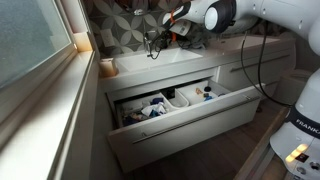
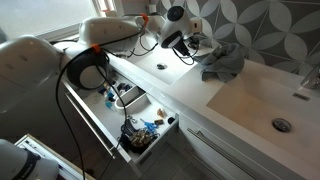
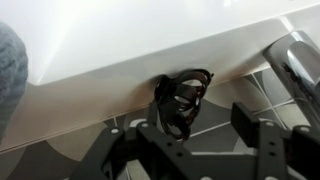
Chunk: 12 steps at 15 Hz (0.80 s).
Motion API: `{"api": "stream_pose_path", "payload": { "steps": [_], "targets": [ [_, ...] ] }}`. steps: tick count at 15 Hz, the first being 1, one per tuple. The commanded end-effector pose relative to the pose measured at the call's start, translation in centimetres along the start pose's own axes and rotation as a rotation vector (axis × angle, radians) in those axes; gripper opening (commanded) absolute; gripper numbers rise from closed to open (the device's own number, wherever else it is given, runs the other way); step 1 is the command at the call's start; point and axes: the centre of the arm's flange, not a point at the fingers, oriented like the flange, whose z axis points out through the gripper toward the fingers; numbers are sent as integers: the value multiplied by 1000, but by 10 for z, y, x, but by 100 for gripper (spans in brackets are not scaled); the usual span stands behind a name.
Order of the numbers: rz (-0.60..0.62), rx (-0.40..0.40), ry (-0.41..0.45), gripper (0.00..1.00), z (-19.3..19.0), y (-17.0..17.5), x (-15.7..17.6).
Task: Put the black object on the top of the sink
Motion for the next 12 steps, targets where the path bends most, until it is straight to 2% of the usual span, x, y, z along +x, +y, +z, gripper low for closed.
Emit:
{"api": "stream_pose_path", "payload": {
  "steps": [1,7,9,12],
  "targets": [
    [27,-5,-60,100,4,-7,28],
    [32,-15,-117,100,-28,-3,51],
    [11,-27,-178,100,-45,2,57],
    [-29,-67,-319,100,-77,12,64]
  ]
}}
